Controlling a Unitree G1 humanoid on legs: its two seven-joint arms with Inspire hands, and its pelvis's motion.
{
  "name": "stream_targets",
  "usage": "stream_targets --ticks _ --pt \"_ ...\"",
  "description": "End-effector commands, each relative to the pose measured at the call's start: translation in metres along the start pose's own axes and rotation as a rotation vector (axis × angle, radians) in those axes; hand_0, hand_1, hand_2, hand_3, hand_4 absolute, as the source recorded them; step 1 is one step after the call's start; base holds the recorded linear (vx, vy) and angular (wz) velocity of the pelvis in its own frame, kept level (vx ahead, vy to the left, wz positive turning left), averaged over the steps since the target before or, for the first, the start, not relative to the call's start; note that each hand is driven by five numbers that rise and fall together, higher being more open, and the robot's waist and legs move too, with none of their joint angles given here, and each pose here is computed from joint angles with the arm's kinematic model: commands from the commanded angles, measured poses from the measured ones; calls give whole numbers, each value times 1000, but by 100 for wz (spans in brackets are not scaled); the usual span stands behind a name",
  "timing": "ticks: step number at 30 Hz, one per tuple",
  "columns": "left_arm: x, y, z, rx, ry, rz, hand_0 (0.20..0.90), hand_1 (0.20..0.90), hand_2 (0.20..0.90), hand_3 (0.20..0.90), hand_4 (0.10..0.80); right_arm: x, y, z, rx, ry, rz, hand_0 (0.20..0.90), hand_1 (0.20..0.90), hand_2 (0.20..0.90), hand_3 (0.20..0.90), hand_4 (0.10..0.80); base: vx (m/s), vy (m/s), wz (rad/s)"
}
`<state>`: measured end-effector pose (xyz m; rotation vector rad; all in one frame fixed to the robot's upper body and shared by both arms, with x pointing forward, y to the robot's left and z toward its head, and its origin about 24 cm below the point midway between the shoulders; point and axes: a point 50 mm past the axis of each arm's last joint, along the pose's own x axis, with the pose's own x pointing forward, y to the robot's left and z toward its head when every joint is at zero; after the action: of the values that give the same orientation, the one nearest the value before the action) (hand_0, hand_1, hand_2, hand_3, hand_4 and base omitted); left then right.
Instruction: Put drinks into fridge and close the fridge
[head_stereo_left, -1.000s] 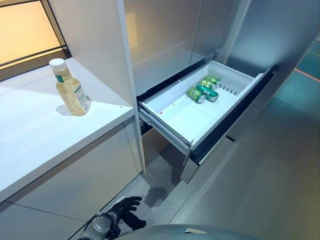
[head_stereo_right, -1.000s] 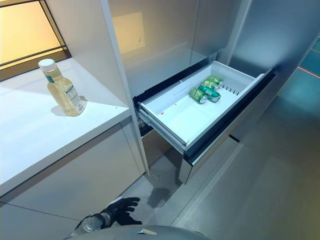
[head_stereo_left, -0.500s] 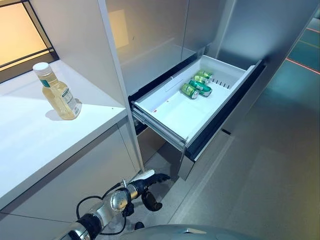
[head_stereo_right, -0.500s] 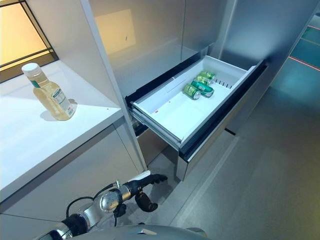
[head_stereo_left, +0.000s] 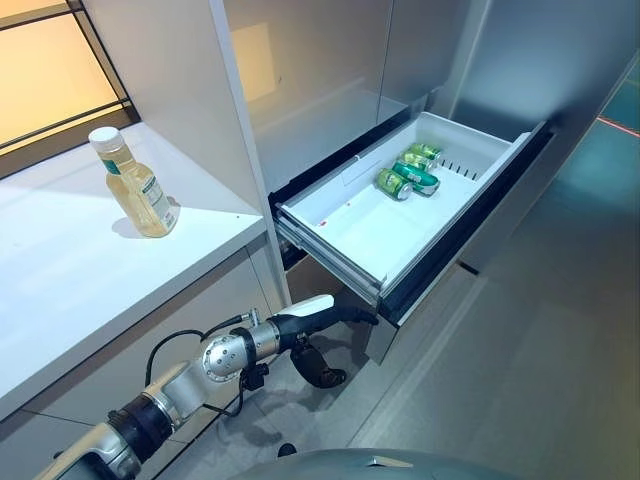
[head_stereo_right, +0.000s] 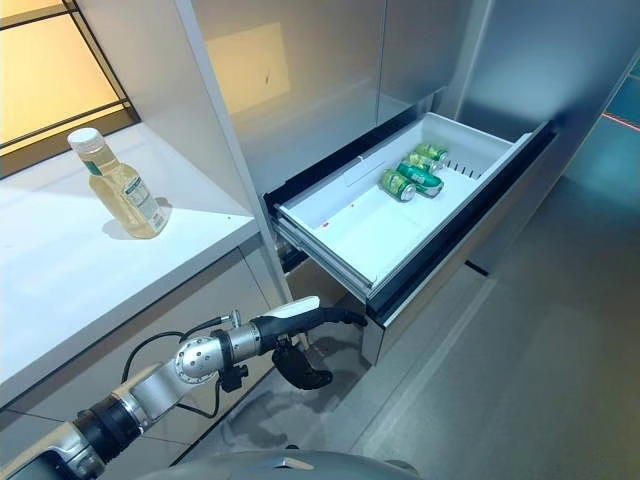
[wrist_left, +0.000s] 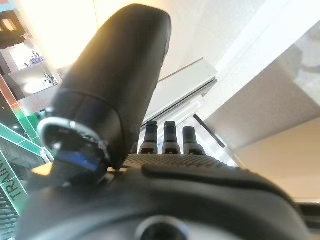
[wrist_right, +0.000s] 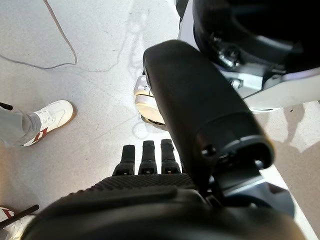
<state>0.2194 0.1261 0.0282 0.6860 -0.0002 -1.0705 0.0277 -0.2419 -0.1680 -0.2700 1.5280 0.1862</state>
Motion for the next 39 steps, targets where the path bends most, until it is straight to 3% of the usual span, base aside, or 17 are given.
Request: stream_targets --ticks 1,11,16,24,33,39 --pt "-4 66 72 50 -352 131 900 900 900 900 800 -1 4 48 71 -187 25 900 900 900 900 800 -5 -3 7" --pt "-37 97 110 -114 -674 213 900 900 900 900 800 -1 2 42 104 -183 25 900 900 900 900 800 5 -1 6" --pt "-56 110 122 -78 -785 317 900 900 900 900 800 -1 3 39 119 -185 30 900 900 900 900 800 0 0 0" --pt "-99 135 135 -4 -969 637 900 900 900 900 800 0 6 31 132 -183 40 900 900 900 900 800 0 0 0" --pt "-138 147 135 113 -1039 1046 900 900 900 900 800 1 11 23 139 -172 51 900 900 900 900 800 4 -1 0" --pt "-156 158 97 14 -858 1448 900 900 900 900 800 1 12 22 142 -162 53 900 900 900 900 800 0 0 0"
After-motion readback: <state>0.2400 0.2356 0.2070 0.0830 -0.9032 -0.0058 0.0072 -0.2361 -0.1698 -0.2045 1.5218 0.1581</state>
